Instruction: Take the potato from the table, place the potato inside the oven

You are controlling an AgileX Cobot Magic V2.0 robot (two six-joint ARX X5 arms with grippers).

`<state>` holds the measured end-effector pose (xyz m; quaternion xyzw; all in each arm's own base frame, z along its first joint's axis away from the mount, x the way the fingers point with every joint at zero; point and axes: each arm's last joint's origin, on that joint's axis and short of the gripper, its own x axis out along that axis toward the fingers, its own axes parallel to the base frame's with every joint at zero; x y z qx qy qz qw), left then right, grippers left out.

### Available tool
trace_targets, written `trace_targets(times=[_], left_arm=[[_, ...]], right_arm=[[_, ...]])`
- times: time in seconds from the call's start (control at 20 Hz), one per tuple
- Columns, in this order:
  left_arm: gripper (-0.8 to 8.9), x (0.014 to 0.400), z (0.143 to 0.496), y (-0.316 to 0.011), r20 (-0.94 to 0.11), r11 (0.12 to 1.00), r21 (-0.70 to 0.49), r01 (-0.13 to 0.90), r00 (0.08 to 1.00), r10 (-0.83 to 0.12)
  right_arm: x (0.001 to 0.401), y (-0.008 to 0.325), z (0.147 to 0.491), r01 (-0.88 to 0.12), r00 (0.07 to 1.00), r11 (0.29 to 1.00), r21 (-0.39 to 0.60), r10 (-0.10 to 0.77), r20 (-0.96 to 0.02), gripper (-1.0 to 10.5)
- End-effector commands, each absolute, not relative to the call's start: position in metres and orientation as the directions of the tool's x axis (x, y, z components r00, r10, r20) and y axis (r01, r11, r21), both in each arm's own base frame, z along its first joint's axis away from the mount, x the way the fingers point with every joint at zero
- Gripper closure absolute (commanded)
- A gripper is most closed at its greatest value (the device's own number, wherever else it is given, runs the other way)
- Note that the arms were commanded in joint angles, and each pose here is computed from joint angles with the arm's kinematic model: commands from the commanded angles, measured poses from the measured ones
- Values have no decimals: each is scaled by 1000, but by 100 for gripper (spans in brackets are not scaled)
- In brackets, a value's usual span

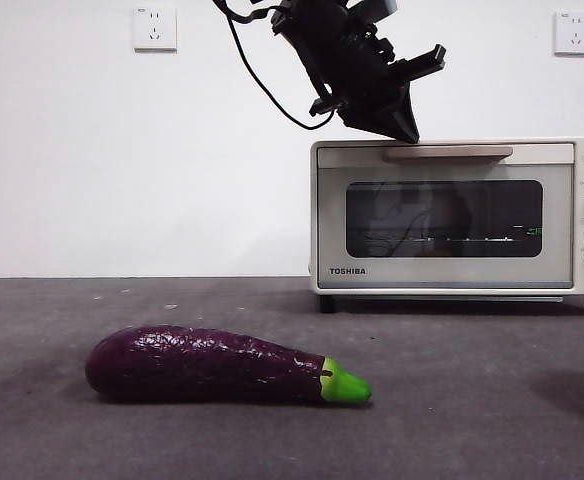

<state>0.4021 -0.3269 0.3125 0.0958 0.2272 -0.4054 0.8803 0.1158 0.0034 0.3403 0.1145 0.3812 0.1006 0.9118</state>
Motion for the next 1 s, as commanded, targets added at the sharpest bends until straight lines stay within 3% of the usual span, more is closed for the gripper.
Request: trace_targets(times=[0.05,0.4,0.65,1.0], left_arm=[[819,407,302,-328,-498,651,-8,759,561,-661],[820,410,291,-328,-525,643,3,766,548,-651],[820,416,265,-329,-594,640,-23,768,504,-627],[820,410,257,-329,-665,633,-45,773,450,-596]], right_arm=[[116,3,342,-108,698,955,275,270,-663,946],[116,3,342,-108,697,955,276,271,-664,946],[116,3,342,-107,695,955,277,271,-666,946],[115,4,341,-103,685,954,280,272,-676,946]])
